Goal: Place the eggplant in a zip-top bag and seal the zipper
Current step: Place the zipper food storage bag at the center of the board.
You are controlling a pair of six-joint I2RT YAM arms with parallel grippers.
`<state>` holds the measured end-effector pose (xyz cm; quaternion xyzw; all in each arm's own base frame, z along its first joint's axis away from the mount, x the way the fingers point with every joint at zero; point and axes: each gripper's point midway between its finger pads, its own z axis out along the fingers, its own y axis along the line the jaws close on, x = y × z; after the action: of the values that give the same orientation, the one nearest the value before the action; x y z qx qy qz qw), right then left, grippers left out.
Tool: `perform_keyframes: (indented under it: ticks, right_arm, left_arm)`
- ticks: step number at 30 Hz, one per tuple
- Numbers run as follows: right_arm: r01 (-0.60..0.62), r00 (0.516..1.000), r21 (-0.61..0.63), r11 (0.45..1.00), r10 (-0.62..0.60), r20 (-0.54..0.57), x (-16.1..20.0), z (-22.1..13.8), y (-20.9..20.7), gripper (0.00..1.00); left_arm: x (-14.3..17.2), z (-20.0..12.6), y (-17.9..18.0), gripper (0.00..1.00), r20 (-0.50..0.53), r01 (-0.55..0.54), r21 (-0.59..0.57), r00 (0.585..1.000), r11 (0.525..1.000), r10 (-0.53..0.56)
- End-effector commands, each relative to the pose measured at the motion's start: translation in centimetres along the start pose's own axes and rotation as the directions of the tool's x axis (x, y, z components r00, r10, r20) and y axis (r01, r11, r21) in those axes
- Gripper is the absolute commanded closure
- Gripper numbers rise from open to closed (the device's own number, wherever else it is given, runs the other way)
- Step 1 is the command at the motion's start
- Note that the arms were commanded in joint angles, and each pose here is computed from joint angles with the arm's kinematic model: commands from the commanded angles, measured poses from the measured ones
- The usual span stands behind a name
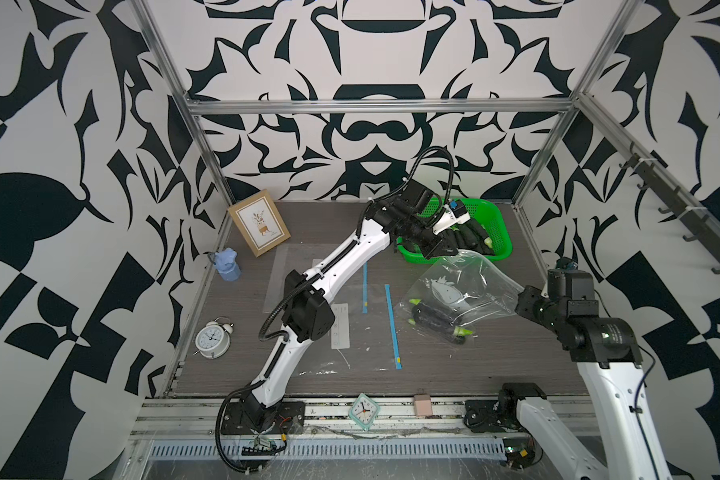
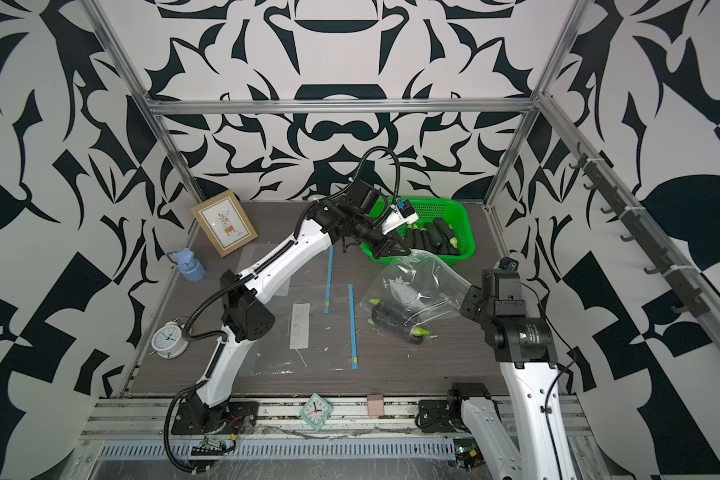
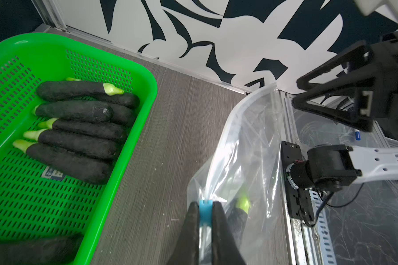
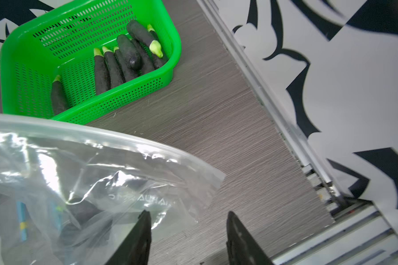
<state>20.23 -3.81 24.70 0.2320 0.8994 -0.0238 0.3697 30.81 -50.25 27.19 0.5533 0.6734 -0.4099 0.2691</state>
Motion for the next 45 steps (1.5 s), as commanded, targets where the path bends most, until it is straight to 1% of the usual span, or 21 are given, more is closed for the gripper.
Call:
perform_keyframes:
  ticks: [1, 3, 5, 7, 8, 9, 10, 11, 12, 14, 18, 19, 21, 24, 25, 28, 32, 34, 38, 40, 45]
  right_arm:
    - [0.001, 0.992, 0.034, 0.999, -0.005, 0.126, -3.7, -2.3, -0.4, 0.43]
    - [0.013, 0.992, 0.002, 1.0, -0.013, 0.125, -4.4, -2.3, 0.5, 0.42]
    - [0.031, 0.993, -0.078, 0.996, -0.022, 0.114, -4.6, -1.7, 2.2, 0.42]
    - [0.038, 0.995, -0.161, 0.986, -0.022, 0.098, -4.4, -0.9, 3.9, 0.42]
    - [0.043, 0.996, -0.202, 0.978, -0.025, 0.091, -4.4, -0.5, 4.7, 0.42]
    - [0.048, 0.996, -0.235, 0.971, -0.03, 0.079, -4.2, -0.1, 5.4, 0.42]
    - [0.048, 0.998, -0.259, 0.965, -0.033, 0.062, -3.9, 0.4, 6.0, 0.43]
    - [0.058, 0.998, -0.285, 0.957, -0.047, 0.046, -3.6, 0.7, 6.6, 0.43]
    - [0.06, 0.998, -0.318, 0.946, -0.054, 0.028, -3.2, 1.1, 7.2, 0.44]
    - [0.072, 0.997, -0.38, 0.922, -0.082, -0.01, -2.2, 2.1, 8.5, 0.44]
    - [0.047, 0.992, -0.462, 0.886, -0.097, -0.085, 0.0, 4.6, 10.2, 0.45]
    - [0.039, 0.991, -0.47, 0.882, -0.094, -0.096, 0.3, 5.1, 10.4, 0.45]
    - [0.028, 0.989, -0.469, 0.883, -0.094, -0.118, 1.0, 6.3, 10.5, 0.45]
    - [0.014, 0.984, -0.403, 0.915, -0.085, -0.159, 1.9, 8.6, 9.6, 0.46]
    - [0.012, 0.982, -0.37, 0.929, -0.08, -0.171, 2.3, 9.3, 9.1, 0.46]
    - [0.026, 0.983, -0.187, 0.982, -0.059, -0.174, 2.9, 11.2, 5.8, 0.46]
    - [0.023, 0.988, -0.015, 1.0, -0.025, -0.154, 3.3, 12.0, 2.3, 0.45]
    - [0.001, 0.988, 0.026, 1.0, 0.003, -0.154, 3.5, 12.0, 1.1, 0.44]
    - [-0.015, 0.998, 0.094, 0.996, 0.02, -0.054, 1.6, 10.6, -0.8, 0.42]
    - [-0.013, 1.0, 0.059, 0.998, 0.014, -0.02, 0.4, 9.5, -0.2, 0.42]
    - [0.033, 0.999, -0.197, 0.98, -0.026, 0.038, -1.8, 7.0, 5.1, 0.41]
  left_arm:
    - [-2.1, 1.3, -0.6, 0.92, 0.068, -0.028, 0.01, 0.997, 1.0, 0.027]
    - [-2.1, 2.6, -0.9, 0.9, 0.075, -0.038, 0.026, 0.996, 0.999, 0.036]
    - [-2.2, 3.5, -1.0, 0.89, 0.088, -0.042, 0.028, 0.995, 0.999, 0.039]
    - [-2.4, 4.3, -0.9, 0.81, 0.105, -0.037, 0.035, 0.994, 0.999, 0.033]
    - [-2.6, 4.6, -1.0, 0.8, 0.114, -0.035, 0.042, 0.993, 0.998, 0.03]
    - [-2.6, 4.8, -0.9, 0.74, 0.121, -0.033, 0.046, 0.992, 0.998, 0.027]
    - [-2.8, 5.0, -0.9, 0.62, 0.129, -0.031, 0.047, 0.991, 0.998, 0.025]
    - [-2.9, 5.0, -0.6, 0.54, 0.134, -0.027, 0.039, 0.991, 0.999, 0.022]
    - [-3.1, 4.9, -0.3, 0.48, 0.137, -0.029, 0.02, 0.99, 0.999, 0.025]
    - [-3.4, 4.1, 0.3, 0.25, 0.142, -0.031, -0.015, 0.989, 0.999, 0.033]
    - [-5.0, 0.0, 2.0, 0.05, 0.196, 0.005, -0.09, 0.98, 0.996, 0.013]
    - [-5.3, -1.2, 2.4, 0.03, 0.21, 0.019, -0.104, 0.978, 0.994, 0.003]
    - [-5.0, -3.7, 3.6, 0.0, 0.23, 0.058, -0.136, 0.973, 0.989, -0.025]
    - [-3.9, -6.8, 5.1, 0.0, 0.248, 0.107, -0.209, 0.967, 0.972, -0.054]
    - [-3.9, -7.9, 5.4, 0.0, 0.259, 0.117, -0.226, 0.964, 0.967, -0.057]
    - [-2.4, -10.1, 6.0, 0.0, 0.272, 0.168, -0.261, 0.958, 0.951, -0.094]
    - [-0.2, -11.3, 5.7, 0.0, 0.258, 0.21, -0.277, 0.956, 0.938, -0.138]
    - [0.7, -11.6, 5.3, 0.0, 0.243, 0.222, -0.286, 0.958, 0.932, -0.153]
    - [2.5, -12.7, 5.0, 0.0, 0.244, 0.303, -0.339, 0.943, 0.891, -0.228]
    - [3.8, -13.2, 4.8, 0.0, 0.252, 0.365, -0.357, 0.924, 0.86, -0.288]
    - [7.9, -14.3, 4.0, 0.0, 0.276, 0.501, -0.407, 0.865, 0.764, -0.42]
